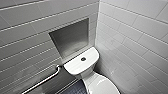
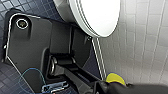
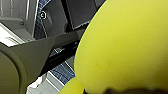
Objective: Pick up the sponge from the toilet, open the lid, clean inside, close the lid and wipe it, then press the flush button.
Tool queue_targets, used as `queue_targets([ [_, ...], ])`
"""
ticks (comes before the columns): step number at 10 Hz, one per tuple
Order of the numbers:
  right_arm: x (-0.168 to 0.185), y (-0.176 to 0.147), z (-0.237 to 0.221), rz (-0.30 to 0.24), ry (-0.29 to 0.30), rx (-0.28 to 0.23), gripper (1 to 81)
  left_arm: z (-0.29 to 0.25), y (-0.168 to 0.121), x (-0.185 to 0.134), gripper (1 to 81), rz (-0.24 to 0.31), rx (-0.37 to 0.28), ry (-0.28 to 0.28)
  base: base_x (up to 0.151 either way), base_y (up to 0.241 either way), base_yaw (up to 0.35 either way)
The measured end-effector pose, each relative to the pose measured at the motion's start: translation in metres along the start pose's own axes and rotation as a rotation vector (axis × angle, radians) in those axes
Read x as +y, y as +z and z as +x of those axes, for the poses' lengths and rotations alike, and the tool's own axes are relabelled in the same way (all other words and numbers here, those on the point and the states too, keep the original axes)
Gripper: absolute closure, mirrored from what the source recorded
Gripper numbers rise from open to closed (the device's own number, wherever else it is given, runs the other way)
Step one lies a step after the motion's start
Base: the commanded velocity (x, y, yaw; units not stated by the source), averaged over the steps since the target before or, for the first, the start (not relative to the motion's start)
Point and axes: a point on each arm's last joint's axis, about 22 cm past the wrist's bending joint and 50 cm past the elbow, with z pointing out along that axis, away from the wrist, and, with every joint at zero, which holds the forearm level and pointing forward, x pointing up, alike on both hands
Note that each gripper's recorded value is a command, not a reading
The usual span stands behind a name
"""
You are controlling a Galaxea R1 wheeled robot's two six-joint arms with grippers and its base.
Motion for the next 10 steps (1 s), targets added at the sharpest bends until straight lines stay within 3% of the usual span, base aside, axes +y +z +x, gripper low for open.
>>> queue_targets([
  [3, -0.012, 0.003, 0.017, 0.019, -0.032, 0.045, 81.1, -0.070, 0.027, -0.050, 81.1, 0.045, 0.007, 0.011, 0.000, 0.000, 0.000],
  [7, -0.016, -0.002, 0.038, 0.024, -0.077, 0.104, 81.1, -0.109, 0.080, -0.073, 81.1, 0.050, 0.054, 0.081, 0.000, 0.000, 0.000],
  [10, -0.025, -0.005, 0.057, 0.037, -0.116, 0.157, 81.1, -0.110, 0.103, -0.113, 81.1, 0.117, 0.117, 0.113, 0.000, 0.000, 0.000],
])
